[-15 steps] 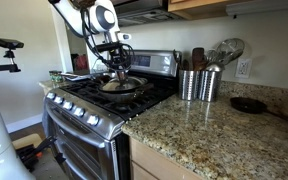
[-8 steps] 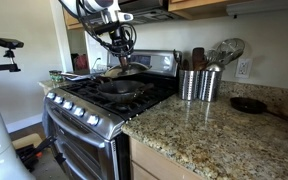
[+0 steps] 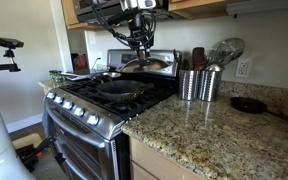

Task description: Uncover the pan

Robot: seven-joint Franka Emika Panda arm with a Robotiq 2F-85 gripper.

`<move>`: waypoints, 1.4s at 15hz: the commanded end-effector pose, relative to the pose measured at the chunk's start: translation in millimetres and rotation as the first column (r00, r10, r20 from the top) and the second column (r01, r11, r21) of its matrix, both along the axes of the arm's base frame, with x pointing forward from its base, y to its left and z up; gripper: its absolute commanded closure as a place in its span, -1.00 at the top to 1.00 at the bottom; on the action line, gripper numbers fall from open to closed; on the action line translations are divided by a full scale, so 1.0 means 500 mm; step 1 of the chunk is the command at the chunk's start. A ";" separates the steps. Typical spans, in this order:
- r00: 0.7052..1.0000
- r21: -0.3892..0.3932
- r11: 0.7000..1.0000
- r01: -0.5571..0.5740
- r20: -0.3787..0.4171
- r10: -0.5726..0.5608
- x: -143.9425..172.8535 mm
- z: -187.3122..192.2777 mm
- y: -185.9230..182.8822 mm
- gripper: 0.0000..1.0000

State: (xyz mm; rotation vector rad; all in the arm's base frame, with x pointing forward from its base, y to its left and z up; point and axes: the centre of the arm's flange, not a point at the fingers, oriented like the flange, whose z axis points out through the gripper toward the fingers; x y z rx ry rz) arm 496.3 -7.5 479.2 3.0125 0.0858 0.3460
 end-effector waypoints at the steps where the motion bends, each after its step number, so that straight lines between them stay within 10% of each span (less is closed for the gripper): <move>1: 0.995 0.056 0.993 0.100 -0.021 -0.099 0.043 0.000 -0.097 -0.60; 13: 0.944 0.086 0.941 0.327 -0.075 -0.321 0.131 -0.098 -0.316 -0.60; 14: 0.950 0.065 0.950 0.306 -0.085 -0.301 0.121 -0.118 -0.295 -0.10; 19: 0.945 0.071 0.944 0.321 -0.083 -0.315 0.128 -0.119 -0.310 -0.10; 20: 0.945 0.071 0.944 0.321 -0.083 -0.315 0.128 -0.119 -0.310 -0.60; 21: 0.942 0.061 0.941 0.333 -0.074 -0.328 0.131 -0.127 -0.321 -0.60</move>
